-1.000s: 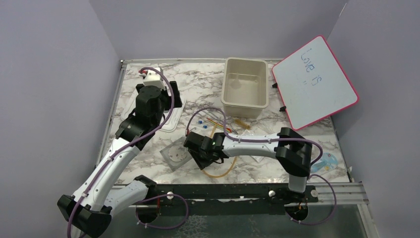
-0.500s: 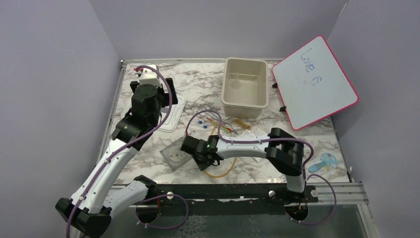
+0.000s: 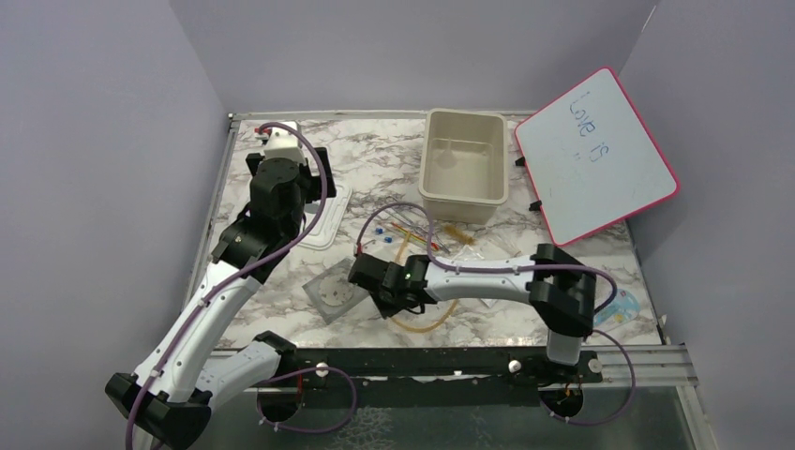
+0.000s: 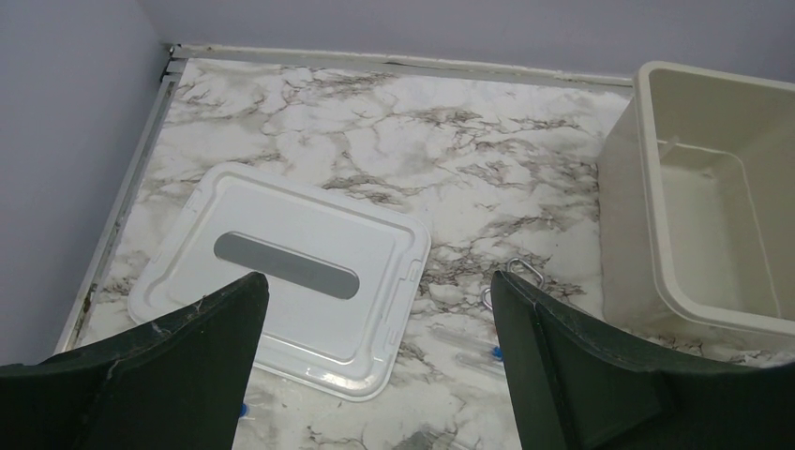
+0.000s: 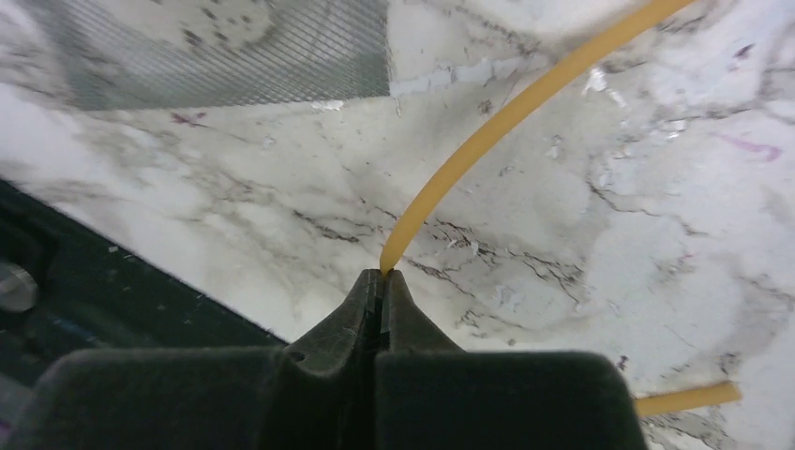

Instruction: Organize the chemistry lab equipment

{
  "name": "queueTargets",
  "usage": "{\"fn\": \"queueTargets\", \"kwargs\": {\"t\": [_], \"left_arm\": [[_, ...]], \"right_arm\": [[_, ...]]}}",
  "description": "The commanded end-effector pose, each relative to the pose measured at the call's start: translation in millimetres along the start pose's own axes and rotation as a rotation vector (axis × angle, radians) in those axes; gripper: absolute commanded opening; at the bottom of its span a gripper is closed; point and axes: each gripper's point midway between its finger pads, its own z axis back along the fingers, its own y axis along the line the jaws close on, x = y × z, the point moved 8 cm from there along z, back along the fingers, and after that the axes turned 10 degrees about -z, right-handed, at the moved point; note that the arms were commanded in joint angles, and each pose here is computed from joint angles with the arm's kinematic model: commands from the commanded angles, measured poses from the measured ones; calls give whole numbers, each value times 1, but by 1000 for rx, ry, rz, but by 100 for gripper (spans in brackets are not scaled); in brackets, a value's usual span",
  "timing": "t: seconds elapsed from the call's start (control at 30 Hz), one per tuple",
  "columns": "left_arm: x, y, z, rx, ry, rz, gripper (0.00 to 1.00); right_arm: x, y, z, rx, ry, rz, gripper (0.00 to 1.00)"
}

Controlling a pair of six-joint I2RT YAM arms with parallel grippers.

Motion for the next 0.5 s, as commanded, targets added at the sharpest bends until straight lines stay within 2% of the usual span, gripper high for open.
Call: {"fn": "queueTargets", "kwargs": {"t": [0.0,0.27,0.47], "left_arm": [[18,7,6,32,-40,10,91],[24,9,11,34,-47,22,91],[27,9,12,28,-50,33,91]], "right_arm": [[37,10,59,144,-230,-39,1],[71,6,127,233,-424,-64,1],[111,-6,181,253,-632,-51,1]]}}
